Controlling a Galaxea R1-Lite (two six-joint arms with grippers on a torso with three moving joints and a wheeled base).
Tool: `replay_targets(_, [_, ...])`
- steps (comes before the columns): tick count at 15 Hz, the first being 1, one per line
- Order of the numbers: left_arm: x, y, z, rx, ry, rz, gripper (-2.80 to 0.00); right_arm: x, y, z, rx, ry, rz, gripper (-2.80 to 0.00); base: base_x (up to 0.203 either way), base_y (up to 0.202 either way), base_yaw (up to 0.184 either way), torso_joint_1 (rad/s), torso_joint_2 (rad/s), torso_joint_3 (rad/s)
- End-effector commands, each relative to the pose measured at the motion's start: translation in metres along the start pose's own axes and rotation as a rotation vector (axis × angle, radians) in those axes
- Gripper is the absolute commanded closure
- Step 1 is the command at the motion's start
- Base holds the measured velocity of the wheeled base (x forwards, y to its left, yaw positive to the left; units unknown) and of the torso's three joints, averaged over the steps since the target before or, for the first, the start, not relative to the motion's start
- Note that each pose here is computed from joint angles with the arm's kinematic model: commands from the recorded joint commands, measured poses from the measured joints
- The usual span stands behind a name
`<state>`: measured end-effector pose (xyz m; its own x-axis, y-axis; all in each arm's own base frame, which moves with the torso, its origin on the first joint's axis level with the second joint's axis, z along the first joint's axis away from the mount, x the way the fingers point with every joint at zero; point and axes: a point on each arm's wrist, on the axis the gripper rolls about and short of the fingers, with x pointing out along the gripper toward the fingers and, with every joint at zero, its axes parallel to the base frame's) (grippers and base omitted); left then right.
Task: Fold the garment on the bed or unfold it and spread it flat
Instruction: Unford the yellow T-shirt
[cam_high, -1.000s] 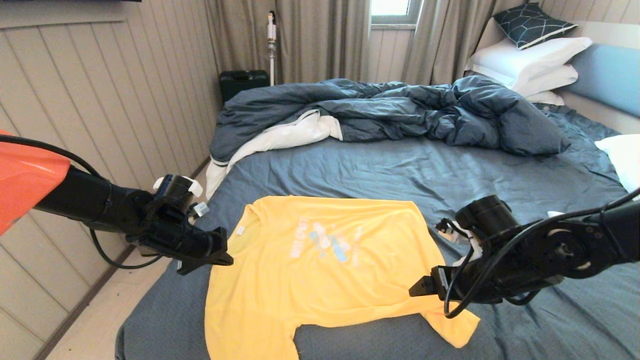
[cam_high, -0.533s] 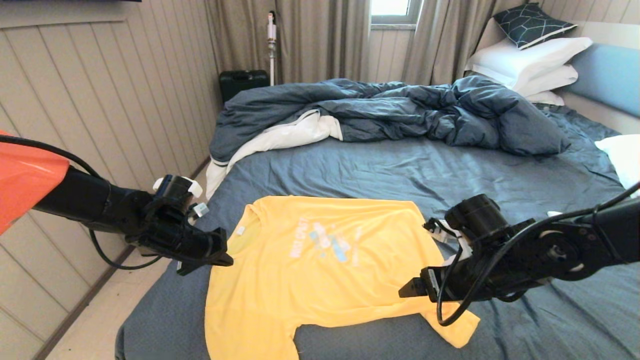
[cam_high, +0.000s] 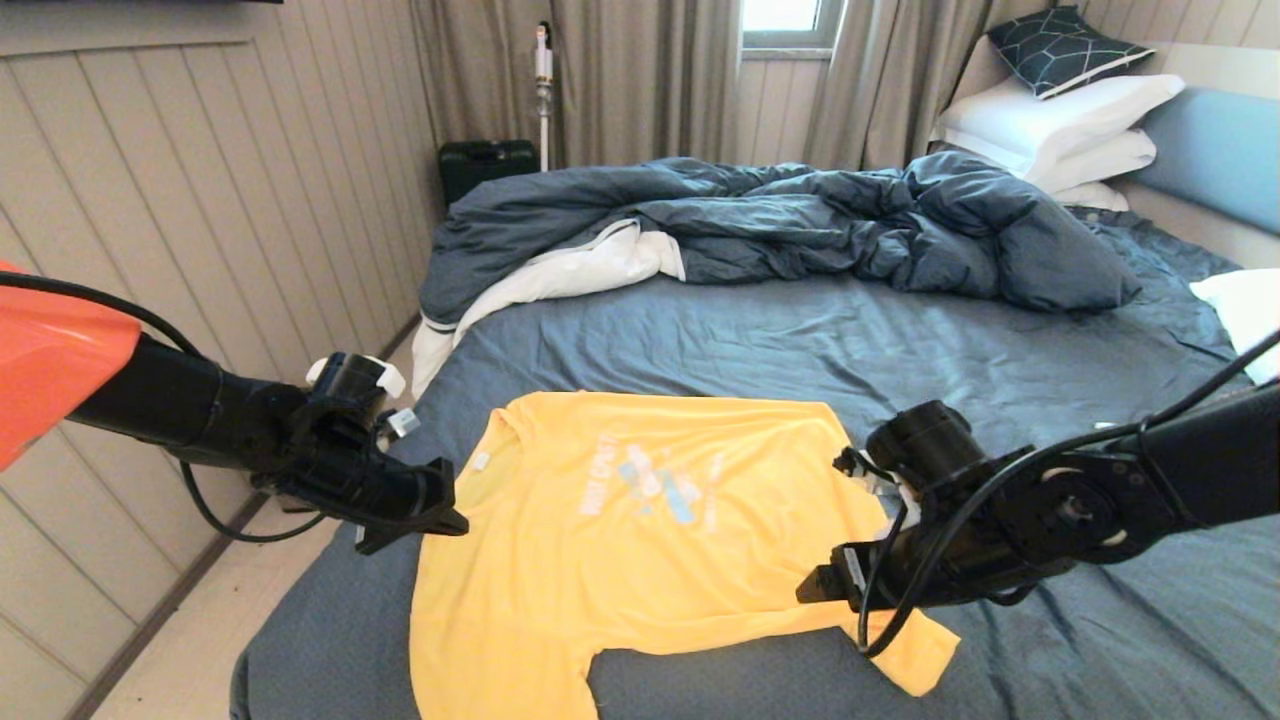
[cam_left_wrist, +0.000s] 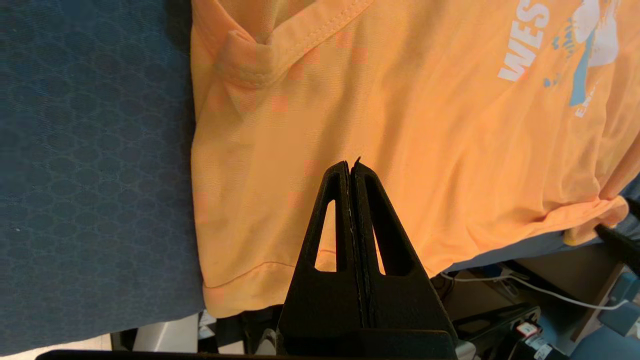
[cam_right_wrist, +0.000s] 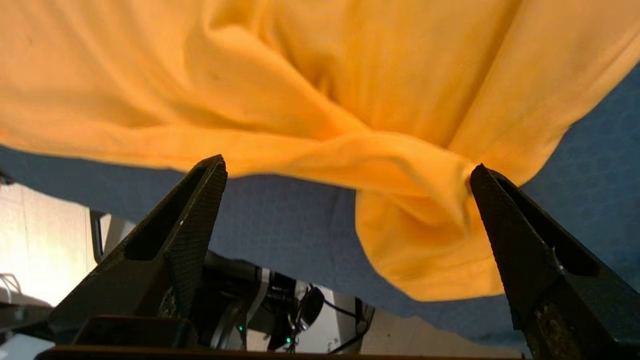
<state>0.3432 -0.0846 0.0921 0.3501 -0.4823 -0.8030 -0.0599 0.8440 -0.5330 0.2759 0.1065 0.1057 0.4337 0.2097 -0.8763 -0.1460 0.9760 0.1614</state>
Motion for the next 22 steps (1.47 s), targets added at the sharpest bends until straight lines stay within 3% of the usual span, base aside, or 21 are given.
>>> replay_targets(1, [0.002, 0.0, 0.0, -0.003, 0.006, -0.001, 0.0, -0.002, 0.0, -0.005, -0.001, 0.007, 0.0, -2.8, 0.0, 0.0, 0.0, 0.0, 0.0, 0.0])
replay_targets(4, [0.004, 0.001, 0.0, -0.004, 0.011, 0.001, 0.0, -0.006, -0.005, -0.019, -0.021, 0.036, -0.006, -2.8, 0.0, 0.0, 0.0, 0.0, 0.0, 0.0])
replay_targets(5, [0.004, 0.0, -0.001, -0.004, 0.011, 0.001, 0.0, -0.004, -0.005, -0.021, -0.022, 0.045, -0.009, -1.91, 0.0, 0.0, 0.0, 0.0, 0.0, 0.0])
replay_targets(6, [0.004, 0.0, -0.001, -0.002, 0.011, 0.001, 0.0, -0.003, -0.006, -0.023, -0.022, 0.052, -0.009, 0.0, 0.0, 0.0, 0.0, 0.0, 0.0, 0.0])
replay_targets(11, [0.003, 0.0, -0.001, -0.003, 0.009, -0.001, 0.0, 0.005, -0.005, -0.018, -0.025, 0.006, -0.003, 0.0, 0.0, 0.0, 0.0, 0.0, 0.0, 0.0])
replay_targets(18, [0.004, 0.0, -0.001, -0.004, 0.016, -0.005, 0.0, 0.007, -0.006, -0.022, -0.025, 0.02, -0.009, 0.0, 0.0, 0.0, 0.0, 0.0, 0.0, 0.0])
replay_targets(22, [0.003, 0.0, -0.001, -0.004, 0.015, -0.006, 0.0, -0.021, -0.005, -0.018, -0.032, -0.072, 0.007, 0.0, 0.0, 0.0, 0.0, 0.0, 0.0, 0.0])
